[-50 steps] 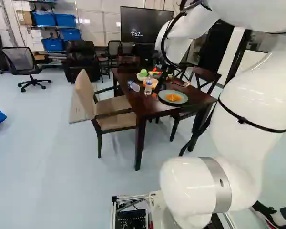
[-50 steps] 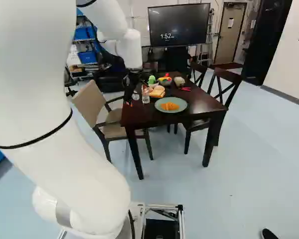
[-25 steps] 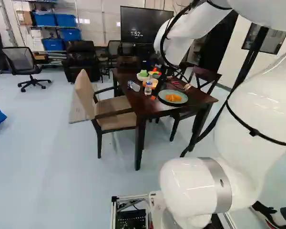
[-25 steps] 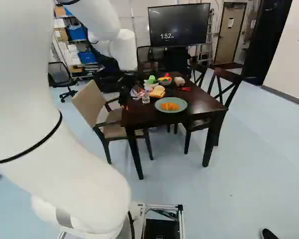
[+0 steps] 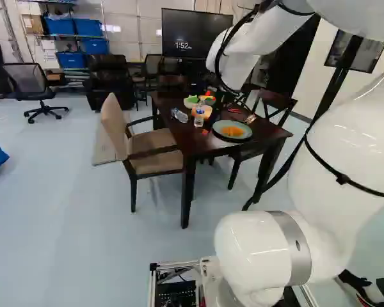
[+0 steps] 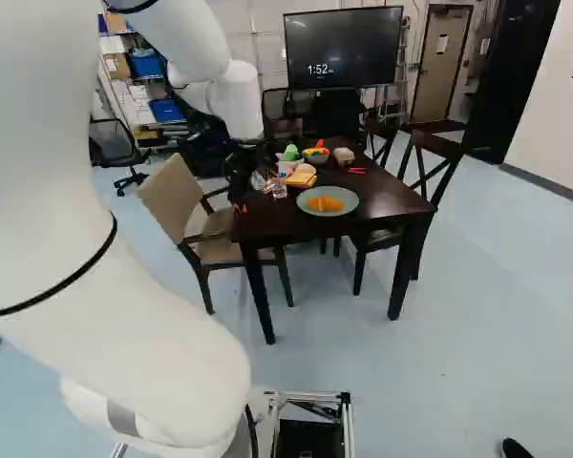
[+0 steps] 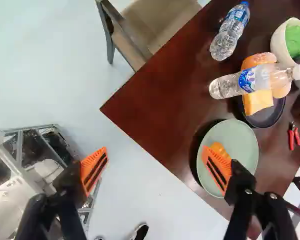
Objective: Move the croissant to the empty plate
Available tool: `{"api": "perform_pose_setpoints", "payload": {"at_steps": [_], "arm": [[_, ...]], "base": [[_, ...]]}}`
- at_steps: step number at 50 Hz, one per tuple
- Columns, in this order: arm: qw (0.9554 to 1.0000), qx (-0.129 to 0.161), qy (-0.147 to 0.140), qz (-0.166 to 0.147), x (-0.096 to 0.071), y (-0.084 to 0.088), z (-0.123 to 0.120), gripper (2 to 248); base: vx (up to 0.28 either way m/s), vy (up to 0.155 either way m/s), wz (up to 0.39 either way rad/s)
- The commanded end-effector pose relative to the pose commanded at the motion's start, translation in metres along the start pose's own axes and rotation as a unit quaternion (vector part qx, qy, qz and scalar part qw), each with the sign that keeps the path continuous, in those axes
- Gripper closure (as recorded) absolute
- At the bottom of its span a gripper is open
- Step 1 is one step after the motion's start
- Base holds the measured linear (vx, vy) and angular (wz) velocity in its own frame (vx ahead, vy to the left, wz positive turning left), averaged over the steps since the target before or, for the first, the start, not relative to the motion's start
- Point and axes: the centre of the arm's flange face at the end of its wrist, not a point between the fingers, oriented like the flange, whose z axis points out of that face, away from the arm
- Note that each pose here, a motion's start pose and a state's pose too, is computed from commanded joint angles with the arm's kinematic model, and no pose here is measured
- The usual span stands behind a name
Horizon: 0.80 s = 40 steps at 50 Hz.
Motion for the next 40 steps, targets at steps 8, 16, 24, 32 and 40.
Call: {"api": "perform_pose_setpoints", "payload": {"at_steps": [8,16,24,32,40], "arm": [[0.9998,-0.011,0.000,0.014,-0.003,-0.004,0.004,3],[0.9993,-0.024,0.000,0.030,-0.006,-0.008,0.009,3],[0.9981,-0.039,0.002,0.048,-0.010,-0.014,0.014,3],[0.9961,-0.056,0.005,0.069,-0.015,-0.020,0.020,3],[0.9930,-0.074,0.009,0.091,-0.020,-0.028,0.027,3]], "base": [[0.000,0.000,0.000],[0.000,0.000,0.000],[0.000,0.000,0.000],[0.000,0.000,0.000],[0.000,0.000,0.000]]}}
